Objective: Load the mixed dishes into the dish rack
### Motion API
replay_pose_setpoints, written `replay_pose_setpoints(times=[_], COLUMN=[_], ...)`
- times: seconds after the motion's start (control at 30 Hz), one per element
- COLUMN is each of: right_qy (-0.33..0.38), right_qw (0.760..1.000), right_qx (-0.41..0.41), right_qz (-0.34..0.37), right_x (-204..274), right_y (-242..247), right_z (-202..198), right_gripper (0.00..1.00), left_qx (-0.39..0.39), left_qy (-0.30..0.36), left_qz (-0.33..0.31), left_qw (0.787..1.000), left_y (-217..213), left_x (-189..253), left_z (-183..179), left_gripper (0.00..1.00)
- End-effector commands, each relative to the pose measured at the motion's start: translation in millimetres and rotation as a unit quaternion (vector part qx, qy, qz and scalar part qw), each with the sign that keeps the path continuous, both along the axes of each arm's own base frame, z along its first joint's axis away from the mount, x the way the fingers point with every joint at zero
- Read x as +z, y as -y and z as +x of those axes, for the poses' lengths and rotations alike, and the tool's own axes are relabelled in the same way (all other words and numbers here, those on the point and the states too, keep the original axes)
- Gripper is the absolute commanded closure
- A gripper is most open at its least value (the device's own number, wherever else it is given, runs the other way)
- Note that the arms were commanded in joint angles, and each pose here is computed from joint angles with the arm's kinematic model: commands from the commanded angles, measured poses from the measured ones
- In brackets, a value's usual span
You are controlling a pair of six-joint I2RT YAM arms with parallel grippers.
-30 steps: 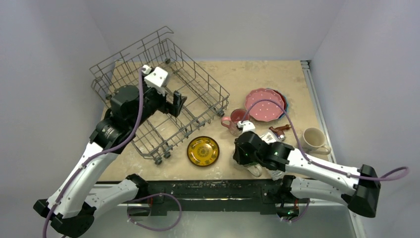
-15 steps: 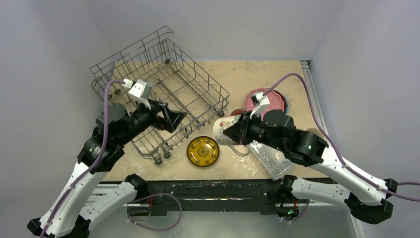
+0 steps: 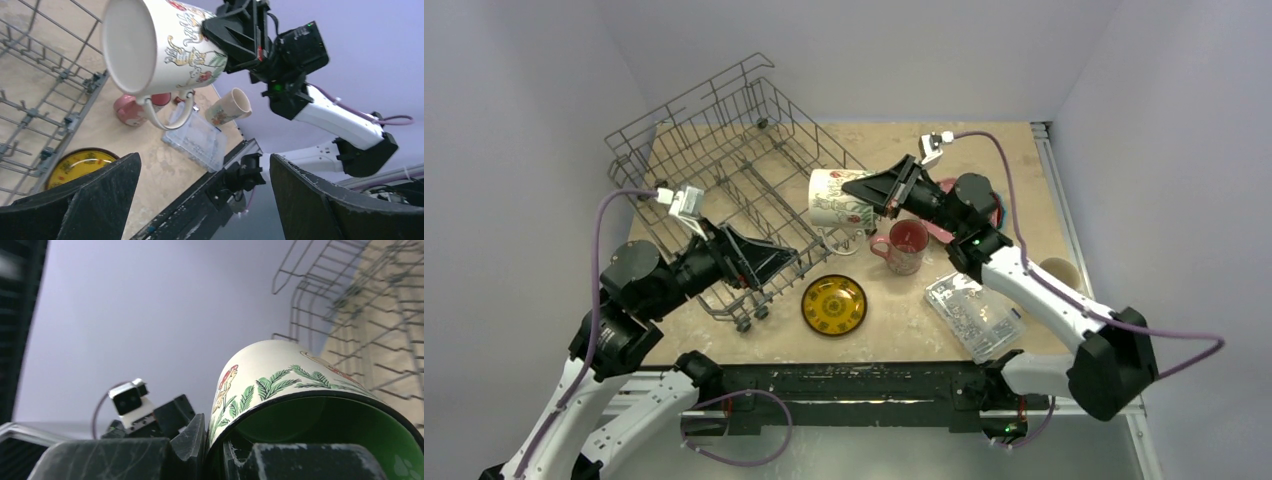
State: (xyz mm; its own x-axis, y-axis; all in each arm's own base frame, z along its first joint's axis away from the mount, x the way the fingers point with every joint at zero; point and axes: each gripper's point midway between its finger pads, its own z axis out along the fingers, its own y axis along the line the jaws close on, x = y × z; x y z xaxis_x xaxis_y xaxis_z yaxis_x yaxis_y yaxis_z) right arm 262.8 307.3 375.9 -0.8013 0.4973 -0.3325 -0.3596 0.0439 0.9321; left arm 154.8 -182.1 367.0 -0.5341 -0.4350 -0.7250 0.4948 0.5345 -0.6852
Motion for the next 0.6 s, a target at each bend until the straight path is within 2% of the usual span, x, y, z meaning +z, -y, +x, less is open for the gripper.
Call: replay_pose_setpoints(times=[0.0, 0.17, 0.37, 0.47, 0.57], right_qy=[0.122, 0.114, 0.098, 0.085, 0.079], right_qw=[0.954, 0.934, 0.918, 0.916, 0.916], right_qx=[0.1, 0.104, 0.118, 0.126, 0.125], right_qz=[0.256, 0.322, 0.367, 0.371, 0.373], right_x=[124, 134, 141, 139, 135], right_y=[27, 28, 28, 22, 19], right_z=[-63, -69, -74, -75, -77], right_gripper=[1.0, 1.0, 1.0, 1.0, 1.0], left_qx=[-0.047, -0.074, -0.05, -0.033, -0.034], left_qy=[-0.037, -0.046, -0.037, -0.031, -0.022], left_qz=[-0.051, -0.085, -0.087, -0.088, -0.089], left_qw=[0.997, 0.993, 0.994, 0.995, 0.995], left_y=[24, 43, 44, 39, 38], left_x=[5, 0, -6, -7, -2], left_z=[1, 14, 28, 31, 30], left_gripper=[0.01, 0.13, 0.26, 0.36, 0.52])
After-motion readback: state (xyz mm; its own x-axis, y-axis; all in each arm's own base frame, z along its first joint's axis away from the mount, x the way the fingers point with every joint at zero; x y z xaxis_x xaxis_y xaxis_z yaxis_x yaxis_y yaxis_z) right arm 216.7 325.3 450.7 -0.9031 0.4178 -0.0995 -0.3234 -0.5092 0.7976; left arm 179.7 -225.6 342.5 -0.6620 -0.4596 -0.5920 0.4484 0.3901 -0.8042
